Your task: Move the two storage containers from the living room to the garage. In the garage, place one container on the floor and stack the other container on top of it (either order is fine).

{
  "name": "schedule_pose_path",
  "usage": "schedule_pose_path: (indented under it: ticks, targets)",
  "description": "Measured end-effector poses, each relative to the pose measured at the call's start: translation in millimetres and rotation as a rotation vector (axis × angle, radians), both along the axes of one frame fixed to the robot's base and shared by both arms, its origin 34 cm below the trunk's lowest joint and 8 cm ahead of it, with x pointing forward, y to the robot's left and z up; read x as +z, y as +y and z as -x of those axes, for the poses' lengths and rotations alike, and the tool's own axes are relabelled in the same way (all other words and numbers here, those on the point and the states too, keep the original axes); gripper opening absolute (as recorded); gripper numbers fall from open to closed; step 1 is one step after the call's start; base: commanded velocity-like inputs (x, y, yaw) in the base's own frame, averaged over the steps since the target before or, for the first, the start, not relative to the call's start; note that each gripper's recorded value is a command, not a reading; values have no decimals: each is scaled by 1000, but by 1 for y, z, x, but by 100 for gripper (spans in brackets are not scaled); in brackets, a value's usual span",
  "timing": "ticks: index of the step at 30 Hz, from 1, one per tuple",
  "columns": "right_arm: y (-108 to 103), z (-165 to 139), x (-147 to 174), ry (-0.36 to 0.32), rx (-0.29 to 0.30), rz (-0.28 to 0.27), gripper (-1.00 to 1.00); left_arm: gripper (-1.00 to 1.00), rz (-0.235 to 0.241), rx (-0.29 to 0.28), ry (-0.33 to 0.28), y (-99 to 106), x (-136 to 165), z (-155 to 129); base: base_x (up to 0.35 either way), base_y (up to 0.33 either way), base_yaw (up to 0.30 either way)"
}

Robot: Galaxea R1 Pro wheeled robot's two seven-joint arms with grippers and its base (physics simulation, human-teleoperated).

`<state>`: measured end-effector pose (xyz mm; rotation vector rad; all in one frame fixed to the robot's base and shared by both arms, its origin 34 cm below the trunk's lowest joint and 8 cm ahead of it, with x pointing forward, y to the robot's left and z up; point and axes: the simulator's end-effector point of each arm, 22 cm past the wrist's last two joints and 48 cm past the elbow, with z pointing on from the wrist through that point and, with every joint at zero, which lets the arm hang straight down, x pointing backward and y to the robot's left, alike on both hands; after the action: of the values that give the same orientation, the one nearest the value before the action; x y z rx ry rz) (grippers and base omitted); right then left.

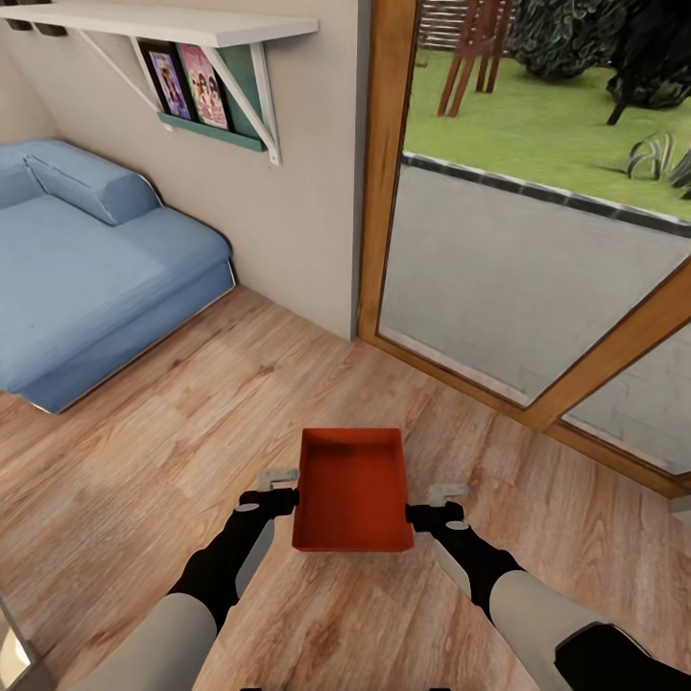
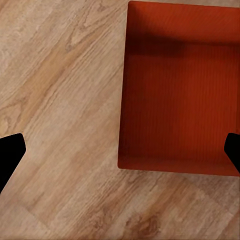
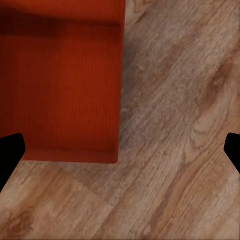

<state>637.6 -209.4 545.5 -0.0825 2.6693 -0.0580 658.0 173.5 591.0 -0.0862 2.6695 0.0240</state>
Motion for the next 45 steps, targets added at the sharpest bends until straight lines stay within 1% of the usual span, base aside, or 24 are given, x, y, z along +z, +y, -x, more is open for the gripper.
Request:
schedule_pose_path:
  ticks: [17,19,22,25,45]
  targets:
    - [1,-3,-22,-2,1,-3,100,100,0,0,6,0,-24,0,0,0,0]
    - [1,-5,-24,-10,0,-4,100,100,-1,0,13,0,-29,2,0,0,0]
    - [1,-9,-26,-28,-2,-4,100,100,-6,-3,49,1,-43,16,0,0,0]
    - [1,-10,-30,-31,-3,-4,100,100,-7,-4,55,2,-48,18,0,0,0]
    - [1,-11,-59,-32,-3,-4,100,100,-11,-5,55,3,-78,17,0,0,0]
